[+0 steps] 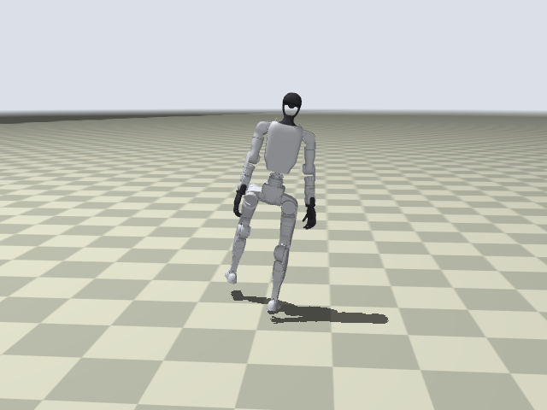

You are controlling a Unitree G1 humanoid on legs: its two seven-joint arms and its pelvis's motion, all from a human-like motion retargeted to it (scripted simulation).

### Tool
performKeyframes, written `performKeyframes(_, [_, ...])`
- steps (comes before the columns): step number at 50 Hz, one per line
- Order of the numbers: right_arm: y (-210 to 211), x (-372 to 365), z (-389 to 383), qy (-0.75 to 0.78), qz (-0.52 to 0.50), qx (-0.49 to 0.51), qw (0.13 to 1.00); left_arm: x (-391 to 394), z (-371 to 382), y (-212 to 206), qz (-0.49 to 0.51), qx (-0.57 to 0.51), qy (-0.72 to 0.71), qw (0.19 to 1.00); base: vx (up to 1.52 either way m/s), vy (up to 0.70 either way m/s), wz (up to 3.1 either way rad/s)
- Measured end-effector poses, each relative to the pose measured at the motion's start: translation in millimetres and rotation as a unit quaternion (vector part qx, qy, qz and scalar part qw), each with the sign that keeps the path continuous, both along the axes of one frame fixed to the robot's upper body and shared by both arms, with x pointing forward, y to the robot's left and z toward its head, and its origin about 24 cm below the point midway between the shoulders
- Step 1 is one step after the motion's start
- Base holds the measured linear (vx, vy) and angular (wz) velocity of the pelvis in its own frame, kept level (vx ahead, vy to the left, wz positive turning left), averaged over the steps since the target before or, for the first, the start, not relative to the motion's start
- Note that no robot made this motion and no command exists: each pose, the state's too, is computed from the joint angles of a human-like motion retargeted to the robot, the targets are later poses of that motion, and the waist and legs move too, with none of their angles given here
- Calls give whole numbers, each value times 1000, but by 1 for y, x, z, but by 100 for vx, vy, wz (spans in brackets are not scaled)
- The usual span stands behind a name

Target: Upper body actions

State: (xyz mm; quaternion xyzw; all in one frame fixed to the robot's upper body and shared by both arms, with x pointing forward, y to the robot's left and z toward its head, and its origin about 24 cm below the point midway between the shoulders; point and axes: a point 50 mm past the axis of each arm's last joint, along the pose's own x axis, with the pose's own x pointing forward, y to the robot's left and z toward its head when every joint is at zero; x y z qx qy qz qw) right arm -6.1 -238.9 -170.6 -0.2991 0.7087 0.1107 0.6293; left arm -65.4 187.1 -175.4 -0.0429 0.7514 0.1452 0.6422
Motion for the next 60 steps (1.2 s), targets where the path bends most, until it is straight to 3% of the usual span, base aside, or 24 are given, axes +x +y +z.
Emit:
performKeyframes(8, [-16,-62,14,78,-106,-79,988,45,-1,25,-91,62,-53,992,20,17,137])
performKeyframes(17, [18,-70,7,79,-188,-27,979,153,8,26,-168,63,-219,959,11,7,80])
performKeyframes(22, [26,1,-4,5,-63,12,998,147,9,34,-160,74,-226,958,9,5,-50])
performKeyframes(28, [53,99,-1,-130,121,101,979,58,0,35,-102,45,-74,991,15,11,-43])
performKeyframes(35, [73,145,12,-219,127,157,955,-25,7,9,-8,-5,52,999,16,18,-57])
performKeyframes(42, [49,96,0,-173,50,113,977,-32,9,6,-25,-23,56,998,23,22,58])
performKeyframes(50, [24,15,-5,-50,-39,1,998,7,6,36,-98,-1,24,995,7,9,74])
performKeyframes(60, [4,-14,2,-20,-77,-35,996,81,7,64,-183,36,-68,980,-17,7,60])
